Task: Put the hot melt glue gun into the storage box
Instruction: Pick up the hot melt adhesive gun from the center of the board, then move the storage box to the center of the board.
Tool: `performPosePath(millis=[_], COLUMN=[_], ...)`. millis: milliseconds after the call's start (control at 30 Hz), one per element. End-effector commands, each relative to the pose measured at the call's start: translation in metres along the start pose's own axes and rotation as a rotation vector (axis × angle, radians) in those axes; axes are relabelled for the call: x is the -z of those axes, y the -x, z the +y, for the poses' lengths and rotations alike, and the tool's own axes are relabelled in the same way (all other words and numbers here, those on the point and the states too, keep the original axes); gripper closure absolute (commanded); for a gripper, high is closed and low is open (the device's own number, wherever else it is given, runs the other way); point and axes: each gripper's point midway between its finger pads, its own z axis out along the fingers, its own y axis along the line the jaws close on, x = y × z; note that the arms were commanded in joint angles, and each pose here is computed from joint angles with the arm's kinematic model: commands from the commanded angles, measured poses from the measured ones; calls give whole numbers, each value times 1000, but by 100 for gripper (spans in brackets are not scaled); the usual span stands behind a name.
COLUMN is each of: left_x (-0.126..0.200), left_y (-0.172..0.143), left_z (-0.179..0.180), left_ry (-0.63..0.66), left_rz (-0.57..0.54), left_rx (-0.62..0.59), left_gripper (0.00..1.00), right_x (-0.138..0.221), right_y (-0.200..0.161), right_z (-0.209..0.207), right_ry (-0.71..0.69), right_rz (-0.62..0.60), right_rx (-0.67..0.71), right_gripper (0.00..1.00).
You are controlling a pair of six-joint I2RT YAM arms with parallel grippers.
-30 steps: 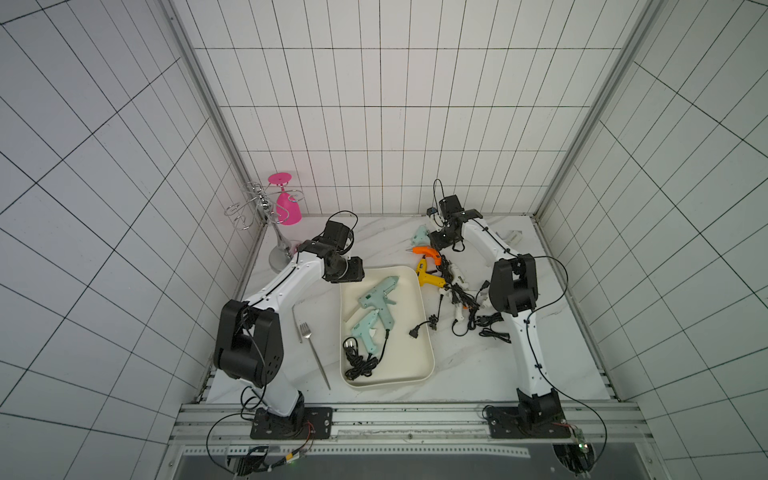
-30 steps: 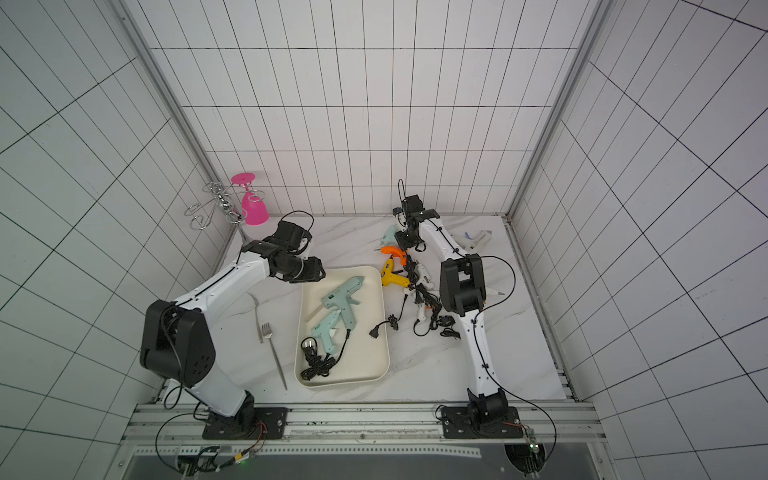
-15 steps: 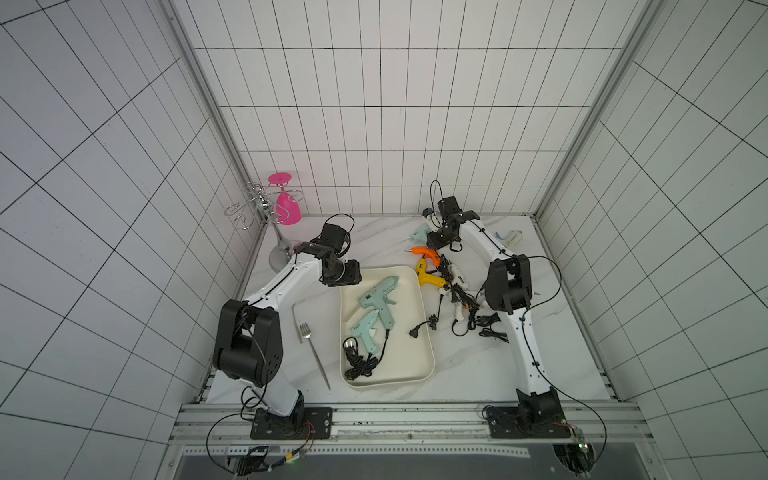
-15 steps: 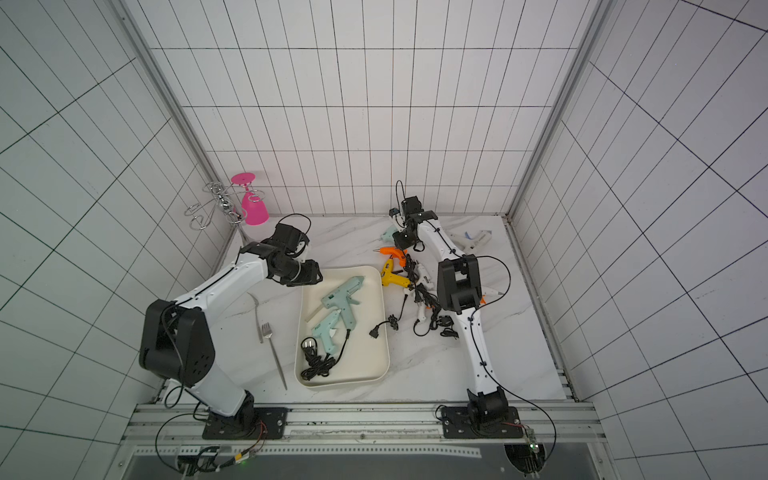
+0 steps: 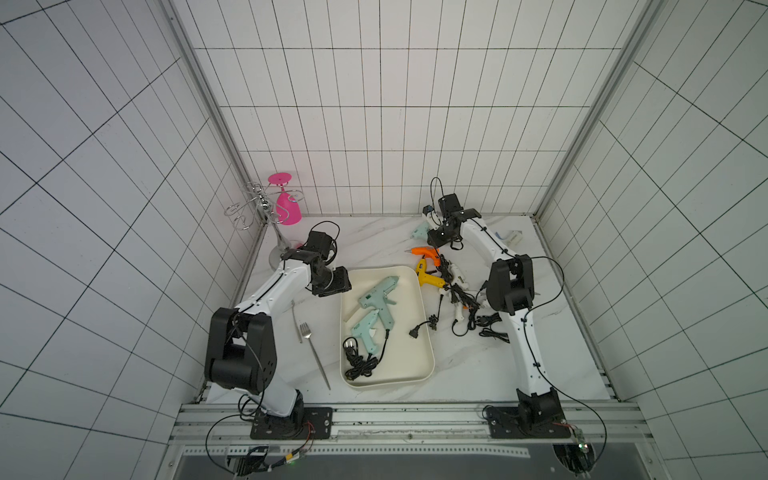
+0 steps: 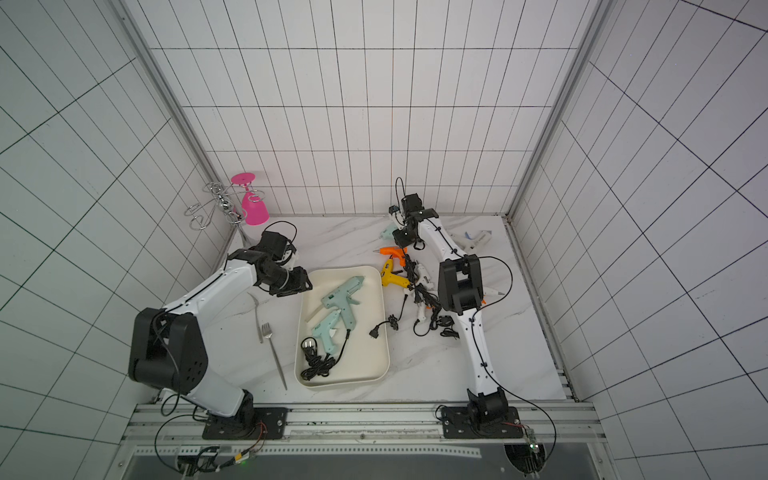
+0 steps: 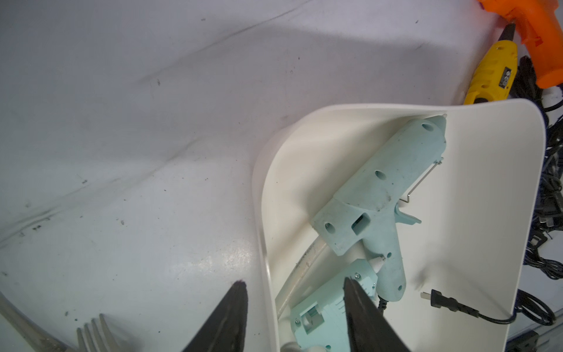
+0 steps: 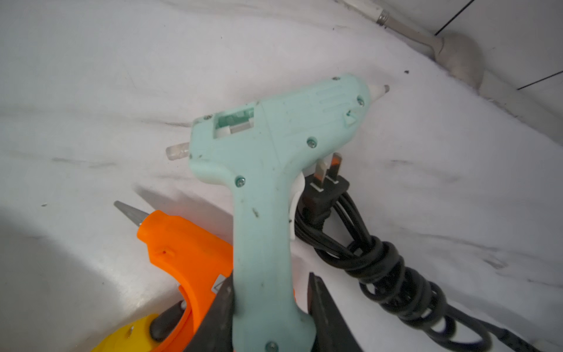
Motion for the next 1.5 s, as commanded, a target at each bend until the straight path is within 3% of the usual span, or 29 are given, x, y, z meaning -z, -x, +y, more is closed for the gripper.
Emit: performPosePath(millis=[0,200,467,700,733,867,933,1133,1333,1467], left_x=[-13,-43,-48,-44,-45,-39,-29,40,146,178], left_y=[-7,-3,43,82,84,81,78,76,71,65], left_z=[-2,10,-4,-9,-12,-25,-32,-72,-164,-200], left_ry=[-34,-8,-95,-129,-146,-169,-182,-282,-637,-836], left_rz=[36,50,-124,-225,-227,-240,-266,-400,-592,-611], left_rx=[34,121,283,368,371,311,274,138,-107,-165], left_gripper=[51,65,86,93,91,50,40,31,9,5], right_x=[87,152,220,283,290,307,308,326,326,323], right_y=[56,72,65,63,63,56,52,55,51,55], right_z=[3,23,51,50,48,49,50,69,122,150], right_ry=[-36,-42,-99,-241,-261,-302,-319,-282,-125,-53], right_rz=[-182,-263,-289,-345,-350,-371,-397,-539,-563,-589], right_rx=[-22,-16,22,66,70,89,94,111,131,102], right_gripper=[97,98,98,97,97,98,98,97,97,96])
